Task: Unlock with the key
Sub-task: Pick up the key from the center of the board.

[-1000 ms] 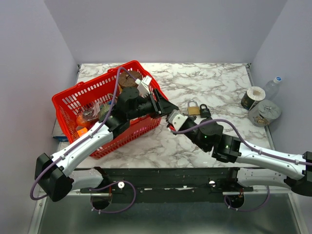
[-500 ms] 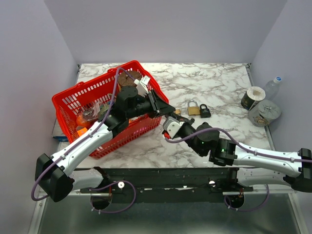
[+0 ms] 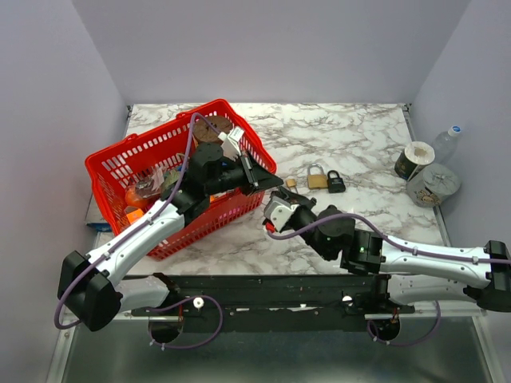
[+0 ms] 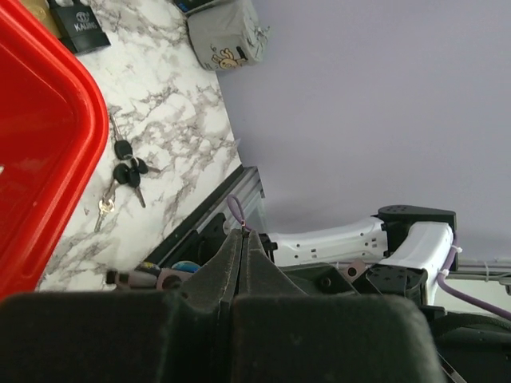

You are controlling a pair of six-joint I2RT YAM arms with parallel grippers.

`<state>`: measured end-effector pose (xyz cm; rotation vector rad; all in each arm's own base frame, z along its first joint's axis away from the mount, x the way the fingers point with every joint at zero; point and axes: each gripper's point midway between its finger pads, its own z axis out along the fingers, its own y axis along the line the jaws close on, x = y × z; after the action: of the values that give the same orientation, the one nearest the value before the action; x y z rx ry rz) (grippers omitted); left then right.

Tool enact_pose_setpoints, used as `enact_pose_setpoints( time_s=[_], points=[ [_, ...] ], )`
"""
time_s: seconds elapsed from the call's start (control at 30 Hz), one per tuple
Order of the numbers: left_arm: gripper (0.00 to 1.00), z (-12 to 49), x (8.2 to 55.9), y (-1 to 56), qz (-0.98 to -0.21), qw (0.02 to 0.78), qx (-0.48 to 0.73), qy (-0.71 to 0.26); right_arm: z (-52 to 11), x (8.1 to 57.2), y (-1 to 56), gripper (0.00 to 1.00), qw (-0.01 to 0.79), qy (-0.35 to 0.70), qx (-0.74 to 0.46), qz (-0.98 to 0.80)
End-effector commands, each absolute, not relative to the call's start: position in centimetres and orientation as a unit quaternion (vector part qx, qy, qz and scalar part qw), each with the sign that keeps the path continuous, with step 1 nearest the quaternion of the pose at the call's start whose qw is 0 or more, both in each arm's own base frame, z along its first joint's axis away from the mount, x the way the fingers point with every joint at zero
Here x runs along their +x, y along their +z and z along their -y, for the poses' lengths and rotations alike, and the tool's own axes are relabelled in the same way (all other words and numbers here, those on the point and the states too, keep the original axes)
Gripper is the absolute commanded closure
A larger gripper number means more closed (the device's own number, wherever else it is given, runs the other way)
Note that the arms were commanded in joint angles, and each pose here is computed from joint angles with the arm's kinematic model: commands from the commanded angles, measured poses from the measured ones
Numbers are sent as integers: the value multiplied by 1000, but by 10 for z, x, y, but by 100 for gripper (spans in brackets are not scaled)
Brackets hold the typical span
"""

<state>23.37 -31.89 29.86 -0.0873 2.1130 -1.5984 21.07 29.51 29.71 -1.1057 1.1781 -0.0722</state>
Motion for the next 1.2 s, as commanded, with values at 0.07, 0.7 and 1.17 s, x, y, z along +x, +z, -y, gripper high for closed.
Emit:
enact_pose_setpoints(
  time_s=[0.07, 0.7, 1.17],
  points=[
    [100, 305, 250, 314, -738, 320, -7, -594, -292, 202, 297, 54, 700, 26, -448, -555],
    [100, 302, 220, 362, -577, 479, 223, -622, -266, 191, 331, 27, 600, 423, -296, -612],
    [100, 290, 186, 375, -515, 505, 274, -636, -298, 166, 354, 53, 495, 596, -299, -557]
  ],
)
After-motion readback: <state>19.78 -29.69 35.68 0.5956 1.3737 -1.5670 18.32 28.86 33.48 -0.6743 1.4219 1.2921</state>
